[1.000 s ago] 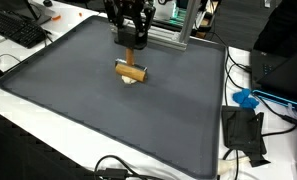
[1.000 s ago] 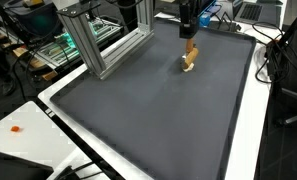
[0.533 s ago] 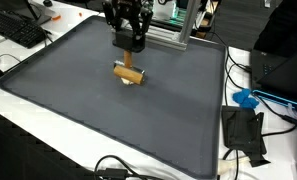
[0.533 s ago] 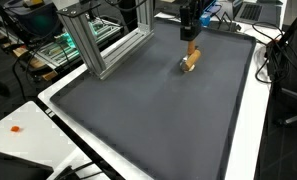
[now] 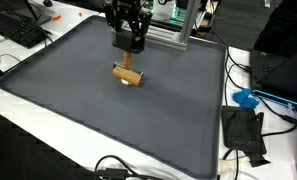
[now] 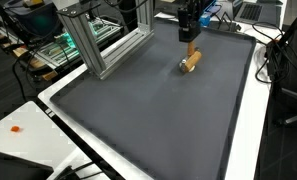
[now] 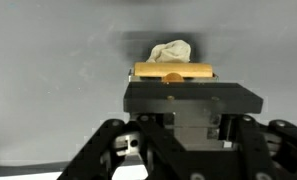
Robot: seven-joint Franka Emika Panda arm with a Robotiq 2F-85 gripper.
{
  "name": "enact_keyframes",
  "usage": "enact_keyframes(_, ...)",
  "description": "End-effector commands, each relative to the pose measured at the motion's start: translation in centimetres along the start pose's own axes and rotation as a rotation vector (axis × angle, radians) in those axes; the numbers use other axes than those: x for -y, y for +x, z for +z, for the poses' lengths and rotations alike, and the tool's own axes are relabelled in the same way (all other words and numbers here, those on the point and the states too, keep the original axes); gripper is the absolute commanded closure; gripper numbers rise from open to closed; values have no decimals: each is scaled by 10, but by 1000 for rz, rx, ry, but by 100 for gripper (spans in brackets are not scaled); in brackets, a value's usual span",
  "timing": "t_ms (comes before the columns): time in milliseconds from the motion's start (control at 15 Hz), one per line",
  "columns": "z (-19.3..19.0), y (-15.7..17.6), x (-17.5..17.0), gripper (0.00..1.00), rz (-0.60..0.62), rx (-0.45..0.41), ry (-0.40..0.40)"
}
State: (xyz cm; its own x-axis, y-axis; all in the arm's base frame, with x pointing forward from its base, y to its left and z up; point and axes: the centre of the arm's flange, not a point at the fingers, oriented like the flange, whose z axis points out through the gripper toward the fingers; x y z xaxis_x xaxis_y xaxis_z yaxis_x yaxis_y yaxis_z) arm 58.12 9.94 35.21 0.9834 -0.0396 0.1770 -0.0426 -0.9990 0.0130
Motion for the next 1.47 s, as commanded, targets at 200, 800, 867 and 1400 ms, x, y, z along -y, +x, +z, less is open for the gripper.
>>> enact_keyframes(200,8,-19,-1,66,-4,135,-6)
enact_keyframes(800,7,-27,-3,66,-41,152,-4)
enact_keyframes(867,6,-28,-4,66,-67,153,-5)
enact_keyframes(1400,-3,-25,-12,66,-269,135,42)
